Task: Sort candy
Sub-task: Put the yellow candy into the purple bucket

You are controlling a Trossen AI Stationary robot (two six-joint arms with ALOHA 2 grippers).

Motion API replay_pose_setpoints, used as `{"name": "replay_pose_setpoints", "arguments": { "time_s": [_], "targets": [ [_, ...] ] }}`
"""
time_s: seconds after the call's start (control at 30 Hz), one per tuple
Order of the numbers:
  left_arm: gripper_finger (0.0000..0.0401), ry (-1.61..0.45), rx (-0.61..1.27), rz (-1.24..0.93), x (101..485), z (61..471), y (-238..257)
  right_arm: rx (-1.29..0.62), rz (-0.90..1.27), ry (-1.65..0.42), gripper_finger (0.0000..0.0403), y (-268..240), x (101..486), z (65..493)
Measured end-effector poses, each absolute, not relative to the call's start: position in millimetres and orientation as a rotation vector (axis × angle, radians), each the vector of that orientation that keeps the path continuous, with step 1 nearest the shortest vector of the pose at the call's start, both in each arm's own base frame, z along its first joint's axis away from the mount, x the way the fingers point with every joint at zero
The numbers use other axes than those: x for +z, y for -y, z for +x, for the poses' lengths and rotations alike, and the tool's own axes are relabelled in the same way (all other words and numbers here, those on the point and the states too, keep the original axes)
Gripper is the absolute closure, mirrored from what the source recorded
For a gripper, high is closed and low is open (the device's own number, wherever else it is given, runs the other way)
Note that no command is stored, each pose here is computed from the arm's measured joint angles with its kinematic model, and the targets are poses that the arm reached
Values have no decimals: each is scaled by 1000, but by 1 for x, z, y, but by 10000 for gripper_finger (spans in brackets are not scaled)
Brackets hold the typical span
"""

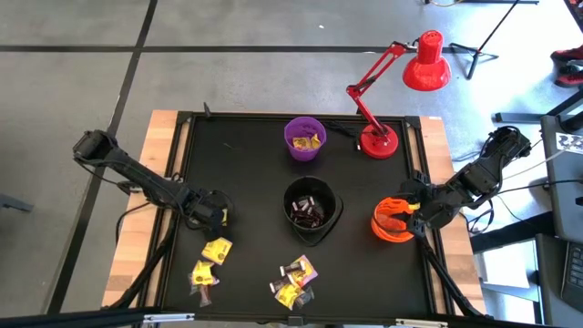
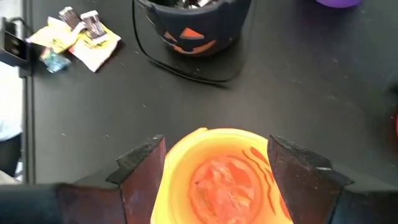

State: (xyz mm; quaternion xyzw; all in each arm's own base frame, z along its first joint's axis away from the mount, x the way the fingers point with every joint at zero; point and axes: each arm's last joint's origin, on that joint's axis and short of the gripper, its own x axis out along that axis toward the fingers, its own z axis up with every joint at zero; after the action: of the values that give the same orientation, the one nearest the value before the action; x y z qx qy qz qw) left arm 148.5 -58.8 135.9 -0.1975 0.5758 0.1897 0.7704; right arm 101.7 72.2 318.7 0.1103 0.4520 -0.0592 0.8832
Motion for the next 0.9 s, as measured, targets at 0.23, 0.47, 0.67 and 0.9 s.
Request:
{"name": "replay_pose_setpoints", "arguments": {
  "time_s": [0.23,0.47,0.67,0.9],
  "targets": [
    [362,-1204,400,-419,137,152,60,-110,252,-917,125,-74,320,104],
    [393,-1108,356,-354,160,169,65,-110,252,-917,125,-74,320,104],
    [397,-906,348,-195,204,193,70,-107,255,-912,125,-74,321,104],
    [399,-606,350,40,267,221,73,-107,256,-912,125,-74,321,104]
  ]
}}
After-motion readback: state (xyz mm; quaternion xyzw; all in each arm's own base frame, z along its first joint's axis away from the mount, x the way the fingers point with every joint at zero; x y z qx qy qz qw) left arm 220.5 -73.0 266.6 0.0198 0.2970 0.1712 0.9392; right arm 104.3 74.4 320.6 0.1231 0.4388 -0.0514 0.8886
